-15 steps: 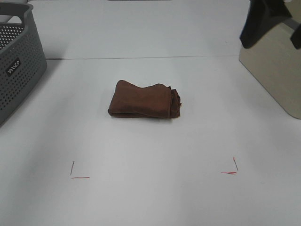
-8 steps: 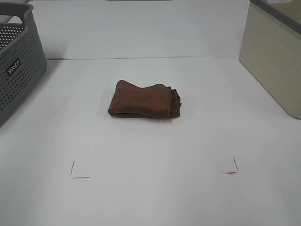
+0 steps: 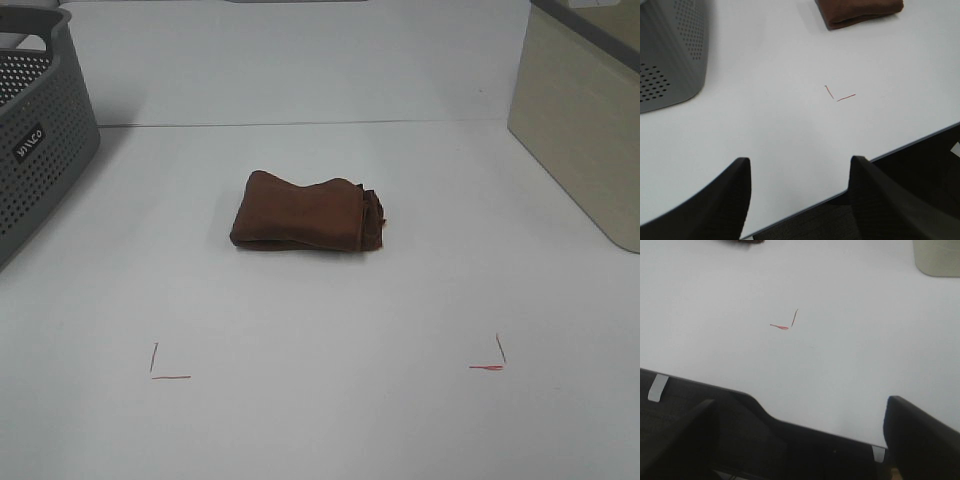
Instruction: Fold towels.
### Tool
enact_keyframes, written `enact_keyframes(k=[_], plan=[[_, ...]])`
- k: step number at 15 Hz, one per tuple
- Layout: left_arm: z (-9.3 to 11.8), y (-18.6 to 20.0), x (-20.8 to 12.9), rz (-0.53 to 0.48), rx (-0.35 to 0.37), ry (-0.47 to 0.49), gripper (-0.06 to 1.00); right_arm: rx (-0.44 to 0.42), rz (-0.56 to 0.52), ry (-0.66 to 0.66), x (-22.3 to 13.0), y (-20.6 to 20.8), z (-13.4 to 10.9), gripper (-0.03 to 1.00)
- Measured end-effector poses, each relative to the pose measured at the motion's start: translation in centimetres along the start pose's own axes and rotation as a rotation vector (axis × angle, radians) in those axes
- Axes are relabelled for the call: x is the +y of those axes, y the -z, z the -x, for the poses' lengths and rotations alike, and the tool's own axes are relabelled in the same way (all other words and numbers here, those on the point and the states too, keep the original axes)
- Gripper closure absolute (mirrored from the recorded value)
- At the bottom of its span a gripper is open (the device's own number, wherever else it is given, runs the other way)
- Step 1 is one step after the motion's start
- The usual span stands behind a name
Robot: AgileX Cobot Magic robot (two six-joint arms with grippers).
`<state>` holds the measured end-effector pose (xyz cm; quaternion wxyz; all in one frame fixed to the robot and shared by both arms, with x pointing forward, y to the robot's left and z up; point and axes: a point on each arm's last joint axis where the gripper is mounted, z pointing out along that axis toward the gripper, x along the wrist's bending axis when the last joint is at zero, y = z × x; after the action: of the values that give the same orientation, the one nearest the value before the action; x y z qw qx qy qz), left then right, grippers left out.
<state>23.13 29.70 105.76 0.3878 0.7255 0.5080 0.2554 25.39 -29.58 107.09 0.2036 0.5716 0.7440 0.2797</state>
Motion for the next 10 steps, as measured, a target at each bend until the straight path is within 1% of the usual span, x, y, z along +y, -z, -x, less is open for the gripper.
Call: enact_keyframes(k=[2,4,5,7,10], plan=[[0.3,-0.3,0.3,0.044,-0.034,-0.035,0.38,-0.005,0.065,0.003,-1.4,0.1,0.2,0.13],[0.3,-1.0,0.3,0.069,-0.037,-0.056,0.38,-0.009,0.085,0.010,-2.3,-0.6,0.2,0.13],[0.3,-1.1,0.3,0.073,-0.039,-0.059,0.38,-0.009,0.086,0.013,-2.4,-0.7,0.2,0.13],[0.3,-1.1,0.4,0.084,-0.042,-0.063,0.38,-0.006,0.137,0.025,-2.0,-1.1,0.2,0.13],[0.4,-1.1,0.4,0.084,-0.045,-0.064,0.38,-0.002,0.145,0.026,-2.0,-1.6,0.1,0.13]])
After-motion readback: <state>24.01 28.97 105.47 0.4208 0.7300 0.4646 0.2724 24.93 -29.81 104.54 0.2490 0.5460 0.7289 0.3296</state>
